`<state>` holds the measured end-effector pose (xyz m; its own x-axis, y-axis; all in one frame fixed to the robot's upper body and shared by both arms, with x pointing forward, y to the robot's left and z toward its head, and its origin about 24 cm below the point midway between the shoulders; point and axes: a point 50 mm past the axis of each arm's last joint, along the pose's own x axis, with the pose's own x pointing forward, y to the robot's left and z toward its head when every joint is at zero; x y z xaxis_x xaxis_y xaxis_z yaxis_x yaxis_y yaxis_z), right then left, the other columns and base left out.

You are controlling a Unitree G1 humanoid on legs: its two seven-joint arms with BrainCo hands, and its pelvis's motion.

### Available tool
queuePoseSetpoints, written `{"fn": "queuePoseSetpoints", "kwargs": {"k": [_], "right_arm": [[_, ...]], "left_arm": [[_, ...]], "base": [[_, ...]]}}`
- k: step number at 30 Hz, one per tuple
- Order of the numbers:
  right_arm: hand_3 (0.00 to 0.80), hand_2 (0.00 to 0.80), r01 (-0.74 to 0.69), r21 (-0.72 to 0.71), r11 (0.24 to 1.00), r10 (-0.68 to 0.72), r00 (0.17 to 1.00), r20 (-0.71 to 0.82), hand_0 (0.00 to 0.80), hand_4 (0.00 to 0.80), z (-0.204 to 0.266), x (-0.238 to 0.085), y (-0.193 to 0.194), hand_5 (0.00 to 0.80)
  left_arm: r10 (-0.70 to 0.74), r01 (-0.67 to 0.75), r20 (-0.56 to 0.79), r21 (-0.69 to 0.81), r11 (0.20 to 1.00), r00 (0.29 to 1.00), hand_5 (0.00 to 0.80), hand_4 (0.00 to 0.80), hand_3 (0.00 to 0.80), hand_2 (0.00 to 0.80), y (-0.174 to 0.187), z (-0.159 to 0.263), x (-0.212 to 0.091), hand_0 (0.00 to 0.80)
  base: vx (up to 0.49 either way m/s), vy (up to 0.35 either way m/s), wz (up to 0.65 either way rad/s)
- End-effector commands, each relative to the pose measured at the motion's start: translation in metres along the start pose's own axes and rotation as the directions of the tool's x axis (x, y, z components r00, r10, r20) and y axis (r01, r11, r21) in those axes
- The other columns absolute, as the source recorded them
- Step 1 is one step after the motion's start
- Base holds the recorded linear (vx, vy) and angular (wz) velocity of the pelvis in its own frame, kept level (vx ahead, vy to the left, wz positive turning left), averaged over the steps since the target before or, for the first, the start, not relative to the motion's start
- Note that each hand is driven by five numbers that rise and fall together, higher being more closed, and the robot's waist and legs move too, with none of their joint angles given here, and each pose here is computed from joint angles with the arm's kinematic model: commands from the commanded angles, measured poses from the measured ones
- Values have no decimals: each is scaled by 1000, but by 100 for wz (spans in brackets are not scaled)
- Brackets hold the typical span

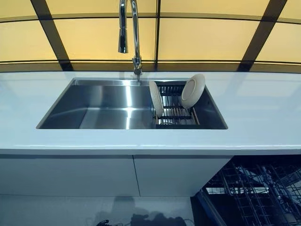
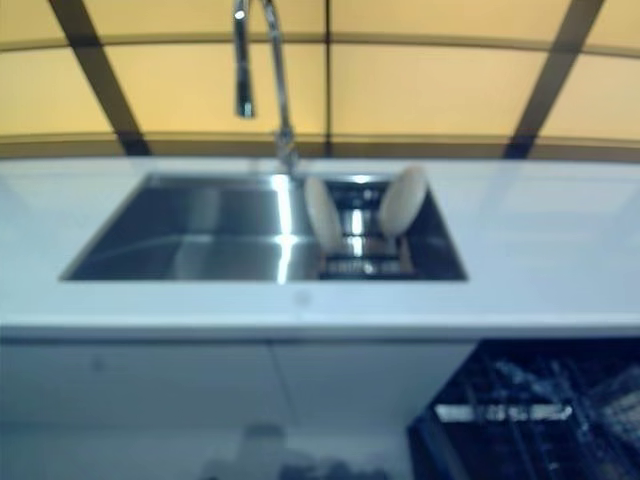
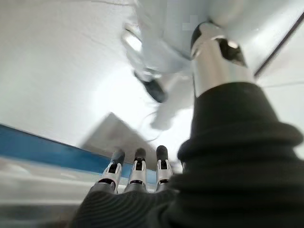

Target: Take plates into dishwasher

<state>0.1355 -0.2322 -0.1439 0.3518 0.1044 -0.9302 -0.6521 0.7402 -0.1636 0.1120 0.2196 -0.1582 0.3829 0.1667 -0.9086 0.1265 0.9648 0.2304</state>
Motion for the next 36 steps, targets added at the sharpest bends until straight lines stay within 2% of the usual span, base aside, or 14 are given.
{"fn": "queuePoseSetpoints", "kwargs": {"k": [1, 2, 5, 10, 14, 19, 24, 26, 29, 33, 36], "right_arm": [[0, 0, -127, -82, 989, 140, 973, 182, 0, 0, 46, 6, 11, 0], [0, 0, -135, -81, 988, 149, 969, 199, 0, 0, 51, 5, 10, 0], [0, 0, -193, -72, 978, 206, 905, 373, 0, 0, 102, -10, 1, 0], [0, 0, -282, -35, 959, 259, 816, 516, 0, 0, 133, -42, -14, 0], [0, 0, -292, 0, 956, 245, 802, 545, 0, 0, 135, -48, -19, 0], [0, 0, -274, -81, 958, 272, 787, 553, 0, 0, 140, -54, -22, 0], [0, 0, -337, -196, 921, 389, 760, 521, 0, 0, 145, -65, -26, 0], [0, 0, -456, -240, 857, 508, 669, 543, 0, 0, 153, -87, -38, 0], [0, 0, -506, -290, 813, 559, 537, 632, 0, 0, 171, -117, -53, 0], [0, 0, -506, -269, 820, 449, 275, 850, 0, 0, 212, -170, -81, 0], [0, 0, -458, -242, 856, 333, 129, 934, 0, 0, 229, -203, -102, 0]], "left_arm": [[18, -21, 45, 69, 997, 999, 0, 0, 0, 0, 7, 19, 3, 0], [18, -21, 43, 73, 997, 999, 0, 0, 0, 0, 8, 18, 2, 0], [27, -31, 37, 92, 995, 999, 0, 0, 0, 0, 15, 13, 0, 0], [49, -51, 25, 101, 994, 999, 0, 0, 0, 0, 28, 2, -3, 0], [56, -57, 10, 78, 995, 998, 0, 0, 0, 0, 28, -8, -5, 0], [56, -56, 3, 72, 996, 998, 0, 0, 0, 0, 25, -13, -5, 0], [56, -56, 4, 78, 995, 998, 0, 0, 0, 0, 29, -15, -5, 0], [62, -62, 3, 95, 994, 998, 0, 0, 0, 0, 36, -15, -6, 0], [67, -67, -1, 105, 992, 998, 0, 0, 0, 0, 45, -15, -6, 0], [65, -64, -5, 116, 991, 998, 0, 0, 0, 0, 46, -19, -7, 0], [63, -62, -8, 113, 992, 998, 0, 0, 0, 0, 43, -25, -8, 0]], "base": [[42, -27, 15], [43, -39, 19], [27, -41, 12], [23, -14, 4], [43, 19, -1], [30, 12, -3], [0, 0, 0], [14, -17, 0], [7, -11, 0], [0, 0, 0], [0, -3, -1]]}}
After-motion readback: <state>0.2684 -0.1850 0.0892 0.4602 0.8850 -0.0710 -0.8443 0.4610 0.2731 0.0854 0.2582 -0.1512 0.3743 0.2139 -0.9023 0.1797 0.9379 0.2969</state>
